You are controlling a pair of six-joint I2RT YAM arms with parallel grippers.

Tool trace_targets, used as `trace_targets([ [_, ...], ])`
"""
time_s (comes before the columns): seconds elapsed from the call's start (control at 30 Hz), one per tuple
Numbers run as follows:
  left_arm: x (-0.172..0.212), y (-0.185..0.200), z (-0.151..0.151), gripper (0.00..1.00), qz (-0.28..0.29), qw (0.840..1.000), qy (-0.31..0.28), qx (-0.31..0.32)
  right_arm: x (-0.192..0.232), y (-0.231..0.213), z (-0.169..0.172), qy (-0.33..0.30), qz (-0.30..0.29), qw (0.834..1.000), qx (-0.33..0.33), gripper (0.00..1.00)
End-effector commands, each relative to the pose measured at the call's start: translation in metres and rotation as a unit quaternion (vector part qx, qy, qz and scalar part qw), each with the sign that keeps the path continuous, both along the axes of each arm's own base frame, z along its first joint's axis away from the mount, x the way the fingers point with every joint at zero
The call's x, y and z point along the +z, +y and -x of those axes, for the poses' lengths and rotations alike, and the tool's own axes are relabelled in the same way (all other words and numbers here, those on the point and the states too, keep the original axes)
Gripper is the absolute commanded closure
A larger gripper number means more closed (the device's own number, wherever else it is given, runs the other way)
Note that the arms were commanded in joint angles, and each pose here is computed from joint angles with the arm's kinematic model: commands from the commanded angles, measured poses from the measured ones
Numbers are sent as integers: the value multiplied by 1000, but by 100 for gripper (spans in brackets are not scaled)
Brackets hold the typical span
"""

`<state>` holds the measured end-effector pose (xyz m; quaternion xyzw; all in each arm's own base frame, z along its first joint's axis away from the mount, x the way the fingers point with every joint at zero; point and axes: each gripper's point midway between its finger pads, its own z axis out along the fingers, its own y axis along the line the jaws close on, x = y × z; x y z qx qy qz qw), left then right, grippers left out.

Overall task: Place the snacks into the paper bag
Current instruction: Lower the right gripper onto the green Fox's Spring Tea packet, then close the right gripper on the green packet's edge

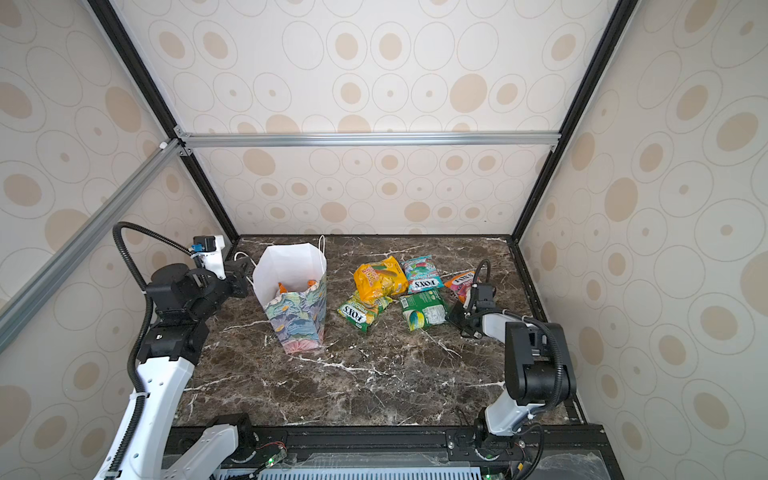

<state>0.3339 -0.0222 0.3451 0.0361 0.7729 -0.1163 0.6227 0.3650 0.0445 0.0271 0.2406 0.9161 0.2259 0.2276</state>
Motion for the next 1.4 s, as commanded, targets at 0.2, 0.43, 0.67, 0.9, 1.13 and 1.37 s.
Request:
trace_targets([
  [0.2,21,1,1,100,-12,999,-33,-2,15,0,3,-12,-1,1000,4,100],
  [0.43,23,-1,1,100,-10,999,-35,-7,44,3,5,-47,-5,999,11,100],
  [0.67,25,-1,3,100,-9,999,-39,-9,77,8,-9,-80,-14,996,23,100],
  [0.9,25,-1,4,100,-10,999,-40,-8,112,17,-12,-119,-34,992,38,100],
  [1.13,26,-1,4,100,-10,999,-41,-8,162,29,-8,-158,-26,985,68,100],
  [1.37,25,-2,4,100,-9,999,-40,-9,218,44,1,-211,-20,973,92,100],
])
